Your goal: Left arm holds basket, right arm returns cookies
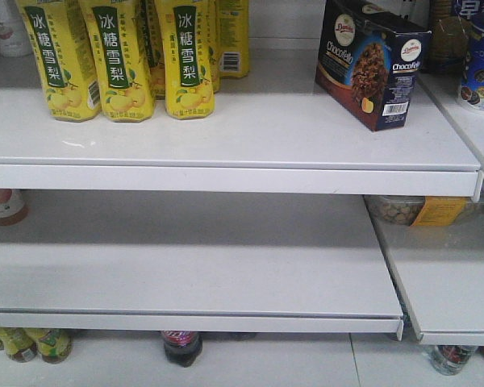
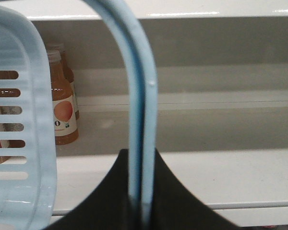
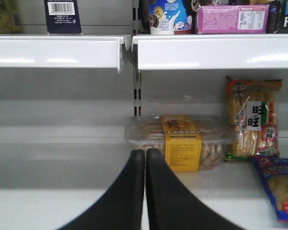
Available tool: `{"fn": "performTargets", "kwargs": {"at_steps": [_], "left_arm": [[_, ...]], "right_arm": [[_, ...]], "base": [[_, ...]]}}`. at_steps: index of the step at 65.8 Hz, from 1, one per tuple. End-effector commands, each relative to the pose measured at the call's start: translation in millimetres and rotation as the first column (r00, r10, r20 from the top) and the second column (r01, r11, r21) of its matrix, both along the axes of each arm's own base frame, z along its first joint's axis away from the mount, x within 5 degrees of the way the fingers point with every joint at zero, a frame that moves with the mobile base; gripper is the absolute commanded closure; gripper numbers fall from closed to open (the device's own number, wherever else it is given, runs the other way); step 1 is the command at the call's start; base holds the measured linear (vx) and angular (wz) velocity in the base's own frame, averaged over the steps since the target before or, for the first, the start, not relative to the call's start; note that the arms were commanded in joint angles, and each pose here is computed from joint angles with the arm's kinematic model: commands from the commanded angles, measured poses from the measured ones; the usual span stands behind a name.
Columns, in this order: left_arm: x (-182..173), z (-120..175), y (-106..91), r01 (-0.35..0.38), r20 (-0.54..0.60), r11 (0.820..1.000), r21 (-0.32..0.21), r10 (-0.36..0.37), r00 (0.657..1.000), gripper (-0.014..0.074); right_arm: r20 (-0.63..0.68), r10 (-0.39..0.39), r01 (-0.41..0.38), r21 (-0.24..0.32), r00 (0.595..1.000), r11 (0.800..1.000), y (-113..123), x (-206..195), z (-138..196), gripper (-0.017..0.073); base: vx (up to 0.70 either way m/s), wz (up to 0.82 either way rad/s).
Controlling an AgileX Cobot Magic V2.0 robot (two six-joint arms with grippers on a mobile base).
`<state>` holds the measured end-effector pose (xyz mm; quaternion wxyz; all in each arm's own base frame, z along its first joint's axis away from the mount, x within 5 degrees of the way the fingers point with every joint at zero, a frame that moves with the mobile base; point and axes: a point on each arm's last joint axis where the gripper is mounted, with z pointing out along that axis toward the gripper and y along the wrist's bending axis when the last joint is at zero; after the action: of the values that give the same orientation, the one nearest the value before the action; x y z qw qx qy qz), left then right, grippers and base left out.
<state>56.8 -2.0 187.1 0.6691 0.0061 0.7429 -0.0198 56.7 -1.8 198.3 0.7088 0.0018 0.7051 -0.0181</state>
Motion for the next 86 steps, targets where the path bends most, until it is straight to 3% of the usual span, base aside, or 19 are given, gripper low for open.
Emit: {"fn": "performTargets", "kwargs": {"at_steps": [1, 20, 86], "left_arm": [[-0.8, 7.7, -0.1, 0.001, 0.120, 1.000, 0.019, -0.004, 0.993, 0.0600], [-0.8, 7.7, -0.1, 0.001, 0.120, 1.000, 0.019, -0.004, 0.993, 0.0600], [-0.8, 7.7, -0.1, 0.001, 0.120, 1.000, 0.019, -0.004, 0.993, 0.0600]], "right_arm": [[0.058, 0.012, -0.013, 0.028, 0.998, 1.000, 0.8, -0.8, 4.5, 0.0568], [0.060, 0.012, -0.012, -0.010, 0.998, 1.000, 0.9, -0.9, 4.8, 0.0568], [0.059, 0.012, -0.013, 0.014, 0.998, 1.000, 0.9, -0.8, 4.6, 0.0568]], "base": [[0.00, 0.00], [0.00, 0.00], [0.00, 0.00]]}}
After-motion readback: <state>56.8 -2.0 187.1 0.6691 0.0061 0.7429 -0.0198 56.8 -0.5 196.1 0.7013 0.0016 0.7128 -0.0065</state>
